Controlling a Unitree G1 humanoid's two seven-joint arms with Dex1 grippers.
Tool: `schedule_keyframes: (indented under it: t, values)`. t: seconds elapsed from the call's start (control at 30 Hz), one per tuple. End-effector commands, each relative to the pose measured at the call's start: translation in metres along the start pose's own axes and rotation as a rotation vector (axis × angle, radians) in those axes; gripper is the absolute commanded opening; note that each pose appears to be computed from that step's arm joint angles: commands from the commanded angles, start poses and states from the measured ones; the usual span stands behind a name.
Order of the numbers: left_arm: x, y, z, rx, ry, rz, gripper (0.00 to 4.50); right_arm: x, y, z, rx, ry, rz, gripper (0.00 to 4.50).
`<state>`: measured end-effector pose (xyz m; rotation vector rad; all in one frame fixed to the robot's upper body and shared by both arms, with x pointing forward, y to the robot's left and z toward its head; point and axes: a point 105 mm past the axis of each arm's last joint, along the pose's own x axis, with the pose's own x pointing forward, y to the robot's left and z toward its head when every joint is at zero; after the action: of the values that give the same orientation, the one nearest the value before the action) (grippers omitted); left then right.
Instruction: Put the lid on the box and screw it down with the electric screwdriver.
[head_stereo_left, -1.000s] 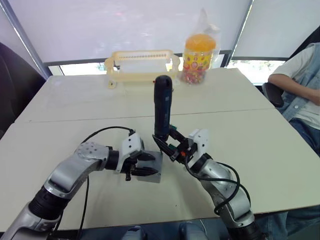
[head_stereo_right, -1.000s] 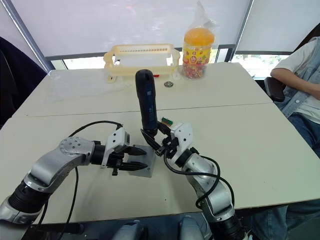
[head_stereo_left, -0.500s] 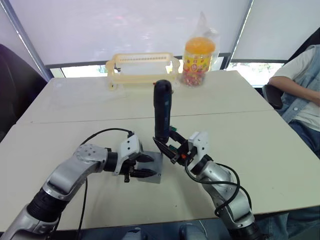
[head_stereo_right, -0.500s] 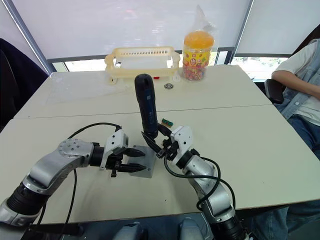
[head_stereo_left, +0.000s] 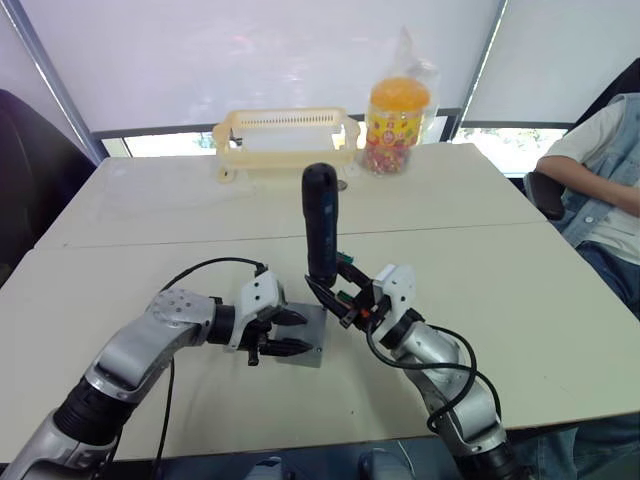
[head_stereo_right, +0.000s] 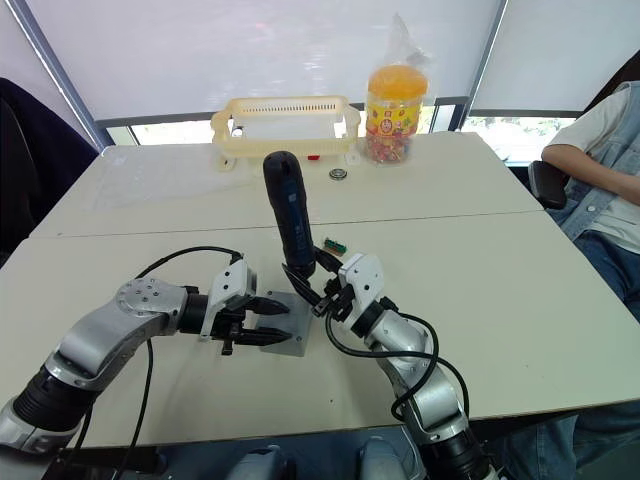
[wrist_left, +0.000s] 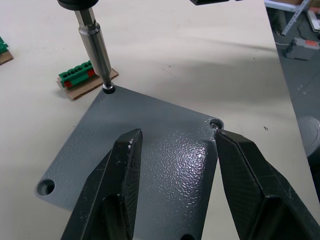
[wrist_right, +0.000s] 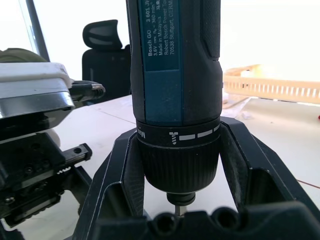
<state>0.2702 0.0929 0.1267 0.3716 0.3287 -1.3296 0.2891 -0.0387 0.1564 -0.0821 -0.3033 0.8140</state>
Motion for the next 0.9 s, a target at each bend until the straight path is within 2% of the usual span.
schedule_keyframes:
  t: [0.03,0.9]
  values:
    - [0.001,-0.001,-0.008,-0.023,0.032,0.004,2.30,-0.009,-0.005,-0.030,0.018,0.123,-0.029,1.71]
    - [0.002,0.000,-0.005,-0.024,0.036,0.008,2.30,-0.008,0.002,-0.048,0.162,0.157,-0.048,1.71]
